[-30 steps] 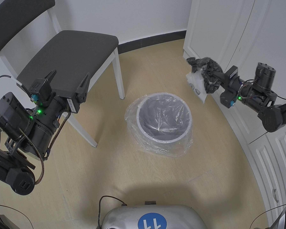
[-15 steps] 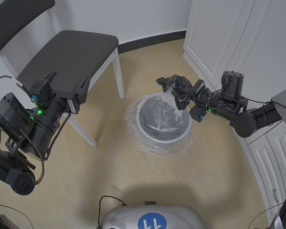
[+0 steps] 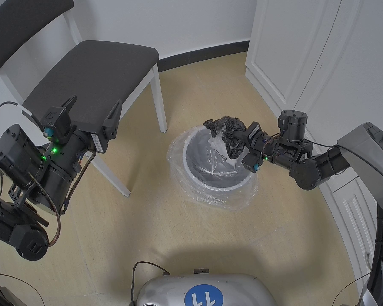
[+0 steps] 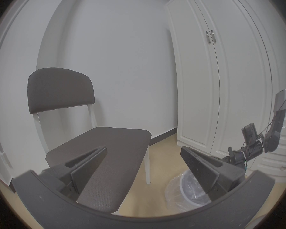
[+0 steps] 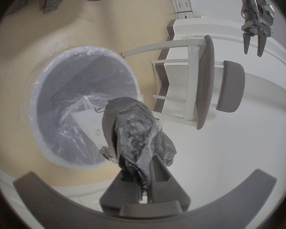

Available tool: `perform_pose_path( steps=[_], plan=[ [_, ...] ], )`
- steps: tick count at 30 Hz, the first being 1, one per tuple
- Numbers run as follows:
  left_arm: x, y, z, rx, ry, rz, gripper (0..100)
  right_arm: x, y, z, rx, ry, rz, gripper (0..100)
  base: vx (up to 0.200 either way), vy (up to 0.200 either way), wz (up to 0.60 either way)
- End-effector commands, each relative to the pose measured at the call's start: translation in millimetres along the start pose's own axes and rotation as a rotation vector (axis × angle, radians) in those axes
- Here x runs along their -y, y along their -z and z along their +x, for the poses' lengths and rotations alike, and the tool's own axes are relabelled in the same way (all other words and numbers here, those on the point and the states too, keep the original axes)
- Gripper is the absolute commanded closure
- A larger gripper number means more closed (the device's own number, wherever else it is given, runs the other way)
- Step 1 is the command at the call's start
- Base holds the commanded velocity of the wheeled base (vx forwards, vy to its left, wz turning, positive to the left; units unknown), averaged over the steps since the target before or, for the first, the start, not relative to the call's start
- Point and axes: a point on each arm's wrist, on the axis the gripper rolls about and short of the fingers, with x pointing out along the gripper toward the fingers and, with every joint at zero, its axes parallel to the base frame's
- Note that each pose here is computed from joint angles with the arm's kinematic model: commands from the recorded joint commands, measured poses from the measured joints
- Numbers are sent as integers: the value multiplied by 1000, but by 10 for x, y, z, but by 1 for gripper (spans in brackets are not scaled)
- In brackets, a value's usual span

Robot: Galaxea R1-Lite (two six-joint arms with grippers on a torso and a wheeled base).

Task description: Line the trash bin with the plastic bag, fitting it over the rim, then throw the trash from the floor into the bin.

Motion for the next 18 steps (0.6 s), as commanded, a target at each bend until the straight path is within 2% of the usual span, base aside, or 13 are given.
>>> perform_pose_path(
  steps=[1, 18],
  plan=[
    [6, 22, 1, -8, 1, 3, 0, -158, -115, 81, 29, -31, 9, 100, 0, 0, 0],
    [14, 46, 8, -15, 3, 4, 0, -507, -312, 256, 58, -66, 26, 100, 0, 0, 0]
  ],
)
